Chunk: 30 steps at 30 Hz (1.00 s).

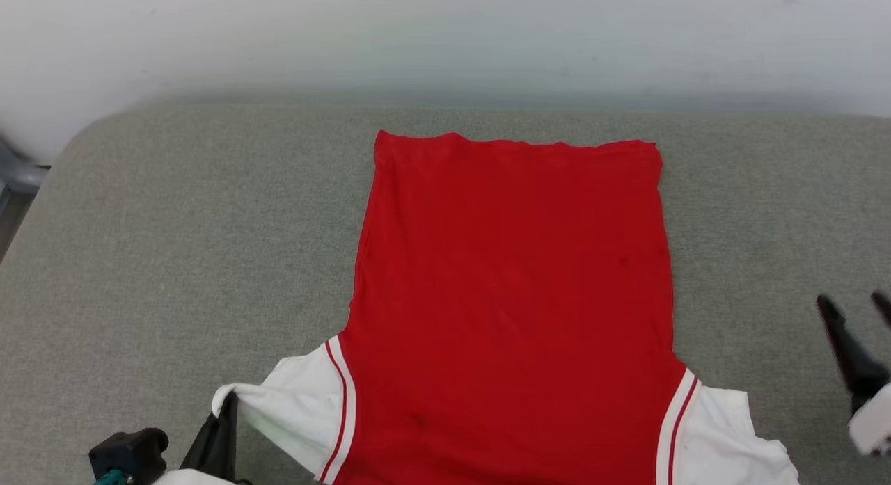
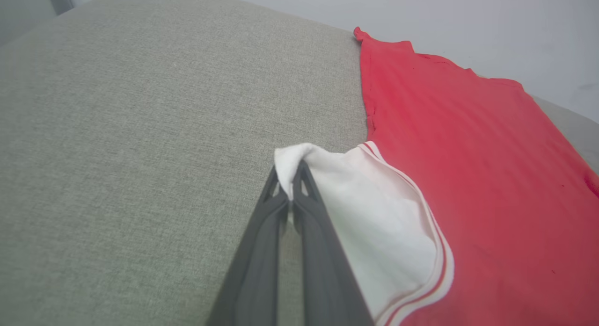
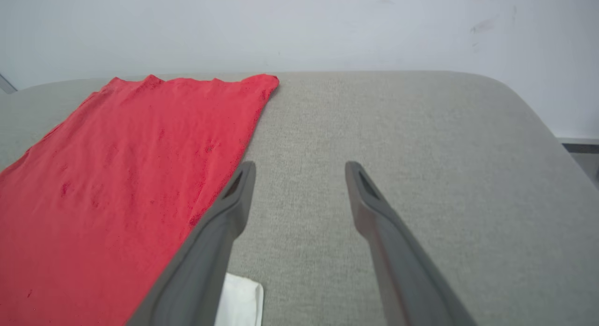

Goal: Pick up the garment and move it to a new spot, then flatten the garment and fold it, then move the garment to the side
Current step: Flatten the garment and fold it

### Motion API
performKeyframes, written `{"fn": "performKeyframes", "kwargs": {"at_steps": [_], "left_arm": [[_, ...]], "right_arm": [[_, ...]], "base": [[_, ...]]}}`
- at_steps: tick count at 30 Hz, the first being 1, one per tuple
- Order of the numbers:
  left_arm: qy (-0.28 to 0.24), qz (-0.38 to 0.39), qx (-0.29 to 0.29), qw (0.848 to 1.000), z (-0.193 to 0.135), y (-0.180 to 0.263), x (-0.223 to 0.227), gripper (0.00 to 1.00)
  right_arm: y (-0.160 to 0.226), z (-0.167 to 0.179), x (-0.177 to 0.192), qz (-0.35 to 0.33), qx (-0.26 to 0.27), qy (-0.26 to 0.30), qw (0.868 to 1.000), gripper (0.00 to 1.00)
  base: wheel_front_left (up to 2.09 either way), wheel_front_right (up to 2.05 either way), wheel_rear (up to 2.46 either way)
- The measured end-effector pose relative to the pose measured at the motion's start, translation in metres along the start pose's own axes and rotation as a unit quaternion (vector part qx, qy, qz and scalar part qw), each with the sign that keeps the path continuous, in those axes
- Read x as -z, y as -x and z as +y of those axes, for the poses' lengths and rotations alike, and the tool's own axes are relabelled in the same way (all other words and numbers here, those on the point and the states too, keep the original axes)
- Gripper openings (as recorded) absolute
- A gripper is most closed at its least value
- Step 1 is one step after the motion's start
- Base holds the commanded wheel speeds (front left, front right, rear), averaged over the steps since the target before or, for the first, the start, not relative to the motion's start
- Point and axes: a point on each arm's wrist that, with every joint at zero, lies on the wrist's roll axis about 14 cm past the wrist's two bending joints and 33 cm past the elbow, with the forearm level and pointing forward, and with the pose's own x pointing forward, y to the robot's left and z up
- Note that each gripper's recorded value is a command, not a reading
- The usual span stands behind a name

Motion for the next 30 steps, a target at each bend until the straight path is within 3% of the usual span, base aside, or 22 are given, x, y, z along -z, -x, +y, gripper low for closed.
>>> {"fn": "performKeyframes", "kwargs": {"at_steps": [5, 10, 14, 17, 25, 30], "left_arm": [[-0.001, -0.016, 0.010, 1.000, -0.011, -0.016, -0.009, 0.00], [0.001, -0.024, 0.013, 1.000, -0.019, -0.035, -0.011, 0.00], [-0.001, -0.021, 0.007, 1.000, -0.019, -0.048, -0.005, 0.00], [-0.004, -0.018, 0.005, 1.000, -0.019, -0.057, -0.002, 0.00], [-0.005, -0.008, -0.002, 1.000, -0.016, -0.079, 0.012, 0.00], [-0.007, 0.004, -0.010, 1.000, -0.012, -0.088, 0.023, 0.00]], "right_arm": [[-0.046, 0.007, -0.077, -0.068, -0.025, 0.063, 0.995, 1.00], [-0.102, 0.028, -0.109, -0.048, -0.059, 0.112, 0.991, 1.00], [-0.149, 0.046, -0.099, 0.024, -0.087, 0.153, 0.984, 1.00], [-0.181, 0.052, -0.080, 0.097, -0.094, 0.149, 0.980, 1.00], [-0.238, 0.056, -0.009, 0.296, -0.090, 0.138, 0.941, 1.00], [-0.262, 0.066, 0.025, 0.352, -0.095, 0.123, 0.923, 1.00]], "base": [[0.00, 0.00, 0.00], [0.00, 0.00, 0.00], [0.00, 0.00, 0.00], [0.00, 0.00, 0.00], [0.00, 0.00, 0.00], [0.00, 0.00, 0.00]]}}
